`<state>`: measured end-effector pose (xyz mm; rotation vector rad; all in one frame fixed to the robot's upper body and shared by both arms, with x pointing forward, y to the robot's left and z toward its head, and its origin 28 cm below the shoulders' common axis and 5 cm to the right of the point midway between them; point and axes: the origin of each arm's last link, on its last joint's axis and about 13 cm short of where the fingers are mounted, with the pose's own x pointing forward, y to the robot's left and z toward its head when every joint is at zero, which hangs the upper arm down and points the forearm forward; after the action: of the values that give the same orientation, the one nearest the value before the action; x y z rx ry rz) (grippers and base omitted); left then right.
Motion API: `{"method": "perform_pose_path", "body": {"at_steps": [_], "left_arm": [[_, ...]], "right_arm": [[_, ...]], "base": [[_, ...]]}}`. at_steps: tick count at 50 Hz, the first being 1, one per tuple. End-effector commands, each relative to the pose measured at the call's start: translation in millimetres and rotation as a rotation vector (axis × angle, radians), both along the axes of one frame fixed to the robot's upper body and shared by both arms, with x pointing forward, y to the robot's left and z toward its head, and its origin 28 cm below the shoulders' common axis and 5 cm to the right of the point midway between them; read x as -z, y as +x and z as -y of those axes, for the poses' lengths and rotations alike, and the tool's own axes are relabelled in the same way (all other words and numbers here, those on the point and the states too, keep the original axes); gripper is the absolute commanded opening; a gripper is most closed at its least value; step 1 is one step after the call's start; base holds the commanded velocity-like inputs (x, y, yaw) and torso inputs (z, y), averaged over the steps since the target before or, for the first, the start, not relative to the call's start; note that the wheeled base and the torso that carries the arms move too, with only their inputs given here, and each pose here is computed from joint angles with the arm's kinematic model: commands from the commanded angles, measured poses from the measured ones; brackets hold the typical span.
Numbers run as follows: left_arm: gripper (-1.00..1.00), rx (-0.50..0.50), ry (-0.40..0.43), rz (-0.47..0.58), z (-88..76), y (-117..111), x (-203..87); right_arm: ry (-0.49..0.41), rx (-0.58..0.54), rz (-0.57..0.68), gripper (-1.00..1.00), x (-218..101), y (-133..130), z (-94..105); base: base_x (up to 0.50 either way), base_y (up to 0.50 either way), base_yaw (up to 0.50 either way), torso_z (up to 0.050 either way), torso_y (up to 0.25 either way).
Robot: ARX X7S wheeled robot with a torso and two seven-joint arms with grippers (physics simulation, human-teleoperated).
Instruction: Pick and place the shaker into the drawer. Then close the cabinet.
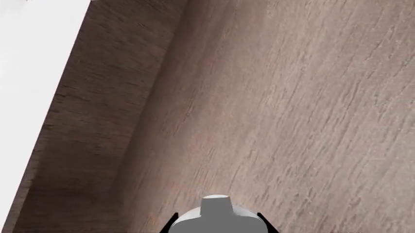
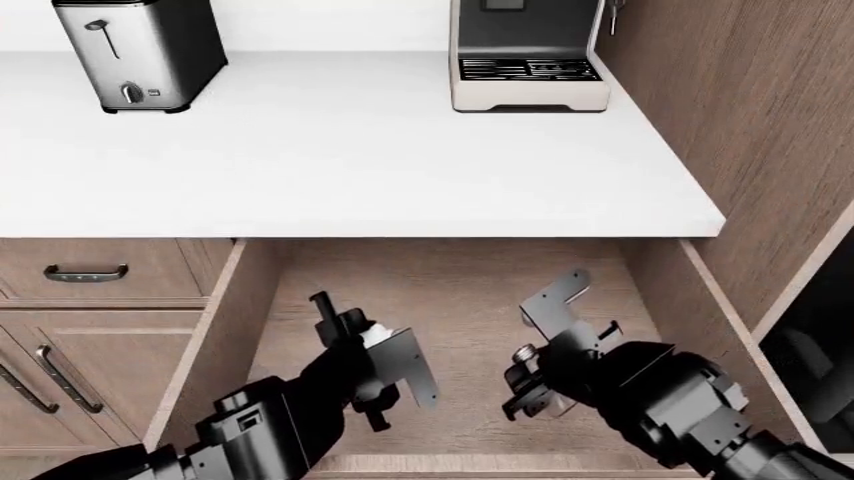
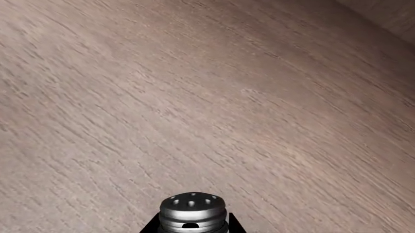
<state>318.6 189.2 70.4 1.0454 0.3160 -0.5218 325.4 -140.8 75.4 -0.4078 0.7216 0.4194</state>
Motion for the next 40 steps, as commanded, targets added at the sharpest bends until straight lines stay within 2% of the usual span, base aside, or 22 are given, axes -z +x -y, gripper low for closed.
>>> {"method": "perform_pose_path", "body": {"at_steps": [1, 14, 15, 40], "left_arm": [[-1.00, -0.007, 0.000, 0.001, 0.5, 0.7, 1.9], [-1.00, -0.009, 0.002, 0.008, 0.4, 0.5, -0.2], [1.00, -0.012, 0.002, 0.009, 0.5, 0.8, -0.5], [1.00, -0.028, -0.034, 0.055, 0.3, 3.8, -22.6]], "right_arm": [[-0.005, 0.002, -0.008, -1.00, 5.4, 2.6, 0.7], [-0.010, 0.001, -0.011, -1.00, 5.3, 1.4, 0.5], [-0.010, 0.000, -0.011, -1.00, 5.1, 1.3, 0.5], [-0.016, 0.006, -0.013, -1.00, 7.6, 3.2, 0.6]], "base": [[0.00, 0.00, 0.00, 0.000, 0.000], [0.00, 0.00, 0.00, 0.000, 0.001], [0.00, 0.00, 0.00, 0.000, 0.000], [0.00, 0.00, 0.00, 0.000, 0.000]]}}
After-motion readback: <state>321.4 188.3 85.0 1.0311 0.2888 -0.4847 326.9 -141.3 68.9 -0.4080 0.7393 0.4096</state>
